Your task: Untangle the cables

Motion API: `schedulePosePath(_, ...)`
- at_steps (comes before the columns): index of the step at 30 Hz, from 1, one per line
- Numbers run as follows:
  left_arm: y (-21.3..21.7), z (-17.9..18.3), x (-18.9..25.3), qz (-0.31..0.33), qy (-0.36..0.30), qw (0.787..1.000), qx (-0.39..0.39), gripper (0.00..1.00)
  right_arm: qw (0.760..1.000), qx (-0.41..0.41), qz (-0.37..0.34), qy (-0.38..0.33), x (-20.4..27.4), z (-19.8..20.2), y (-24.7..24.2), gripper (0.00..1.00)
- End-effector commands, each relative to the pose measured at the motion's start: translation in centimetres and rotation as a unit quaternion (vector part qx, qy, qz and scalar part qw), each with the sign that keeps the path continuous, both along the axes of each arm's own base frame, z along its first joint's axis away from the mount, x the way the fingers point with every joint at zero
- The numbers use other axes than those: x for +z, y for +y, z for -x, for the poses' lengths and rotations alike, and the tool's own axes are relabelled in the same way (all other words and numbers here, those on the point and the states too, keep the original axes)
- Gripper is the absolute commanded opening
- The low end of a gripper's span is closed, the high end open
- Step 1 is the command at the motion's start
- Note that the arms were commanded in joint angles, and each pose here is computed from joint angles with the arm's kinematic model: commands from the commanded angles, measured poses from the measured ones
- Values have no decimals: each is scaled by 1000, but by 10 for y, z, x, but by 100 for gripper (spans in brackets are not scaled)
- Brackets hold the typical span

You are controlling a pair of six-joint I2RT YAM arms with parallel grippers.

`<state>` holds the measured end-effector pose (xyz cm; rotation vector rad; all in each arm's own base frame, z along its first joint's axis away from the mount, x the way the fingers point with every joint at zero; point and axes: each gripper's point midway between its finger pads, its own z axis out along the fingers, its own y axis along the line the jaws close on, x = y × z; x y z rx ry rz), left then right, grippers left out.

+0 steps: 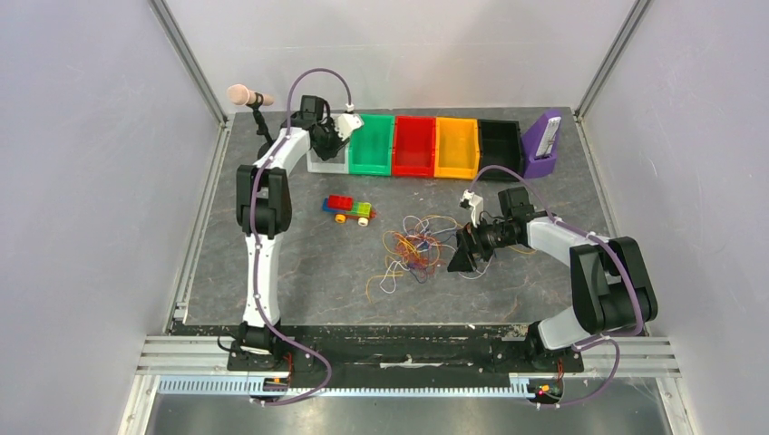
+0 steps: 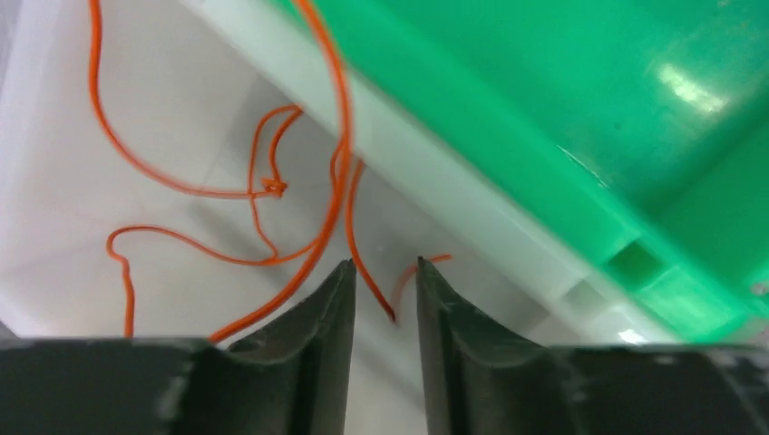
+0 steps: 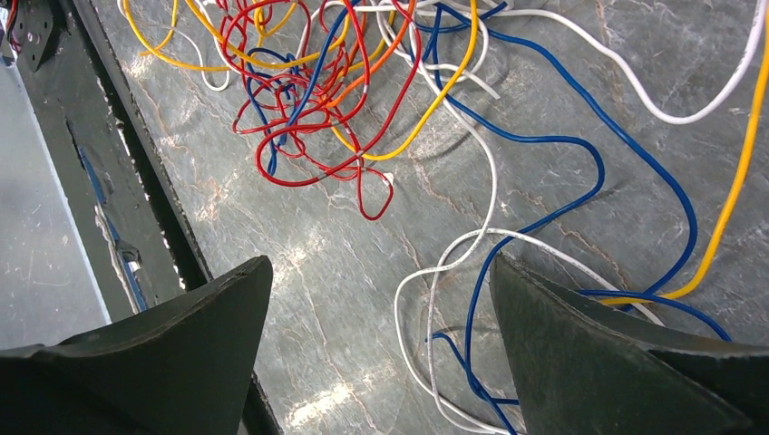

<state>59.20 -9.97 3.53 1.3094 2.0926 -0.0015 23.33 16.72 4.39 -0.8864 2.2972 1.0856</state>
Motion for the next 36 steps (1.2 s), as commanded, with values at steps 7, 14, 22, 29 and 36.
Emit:
schedulePosePath(7,-10,17,123,90,-50,994,32,74,999,9,-12,-40,22,-16,3,93)
schedulePosePath(14,-18,81,200,143,-32,988,43,78,998,-1,4,-59,36,-24,-1,91)
schedulePosePath(22,-99,252,179,234,101,966,-42,79,993,-35,32,-106,43,-35,-3,87)
schedulePosePath(29,-155,305,145,241,141,953,-117,74,976,-70,161,-129,40,-54,-44,71)
schedulePosePath(36,-206,306,123,242,152,945,-156,68,971,-92,181,-129,37,-70,-51,57)
